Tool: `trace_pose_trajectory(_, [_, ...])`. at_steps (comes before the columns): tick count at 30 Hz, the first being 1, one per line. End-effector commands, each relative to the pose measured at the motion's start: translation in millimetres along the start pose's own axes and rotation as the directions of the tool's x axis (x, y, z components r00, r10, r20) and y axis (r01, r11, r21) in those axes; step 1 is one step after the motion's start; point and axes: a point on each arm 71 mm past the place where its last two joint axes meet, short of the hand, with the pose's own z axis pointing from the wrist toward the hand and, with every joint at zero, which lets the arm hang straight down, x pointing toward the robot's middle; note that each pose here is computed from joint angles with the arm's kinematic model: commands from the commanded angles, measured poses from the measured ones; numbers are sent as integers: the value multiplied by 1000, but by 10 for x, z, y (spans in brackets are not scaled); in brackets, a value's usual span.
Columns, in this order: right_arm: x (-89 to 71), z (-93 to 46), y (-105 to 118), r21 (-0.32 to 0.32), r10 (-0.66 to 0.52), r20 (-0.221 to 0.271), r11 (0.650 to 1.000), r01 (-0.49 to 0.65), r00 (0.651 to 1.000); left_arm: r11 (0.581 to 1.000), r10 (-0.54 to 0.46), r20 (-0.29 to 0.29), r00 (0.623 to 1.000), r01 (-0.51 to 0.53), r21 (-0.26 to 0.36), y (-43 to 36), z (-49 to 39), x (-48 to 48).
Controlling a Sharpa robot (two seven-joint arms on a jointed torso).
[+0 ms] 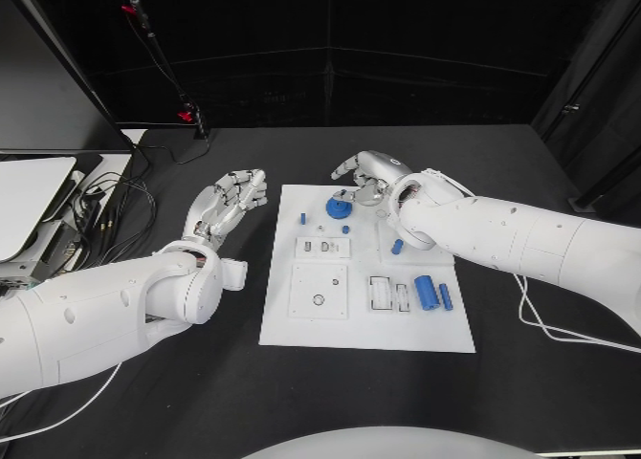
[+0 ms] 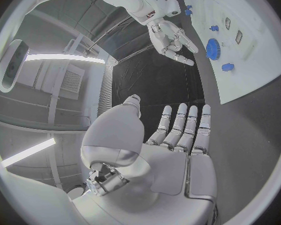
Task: Assemble the parts on the task board
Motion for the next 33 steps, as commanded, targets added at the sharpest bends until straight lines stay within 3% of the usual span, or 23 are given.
trace_pose_trajectory(1, [-16, -1, 13, -17, -5, 4, 1000, 5, 1000, 980, -2, -11, 1000, 5, 200, -151, -7, 8])
trace_pose_trajectory(7, [59, 6, -11, 23, -73, -92, 997, 75, 993, 980, -3, -12, 1000, 5, 200, -151, -6, 12])
trace_pose_trajectory(11, [100, 25, -16, 55, -113, -131, 991, 121, 985, 980, -3, -12, 1000, 5, 199, -150, -5, 13])
trace_pose_trajectory(20, [141, 54, -30, 98, -147, -169, 981, 165, 975, 980, -2, -11, 1000, 4, 199, -150, -5, 11])
trace_pose_trajectory(33, [180, 79, -14, 105, -167, -200, 976, 190, 965, 980, -3, -12, 1000, 5, 199, -150, -4, 17])
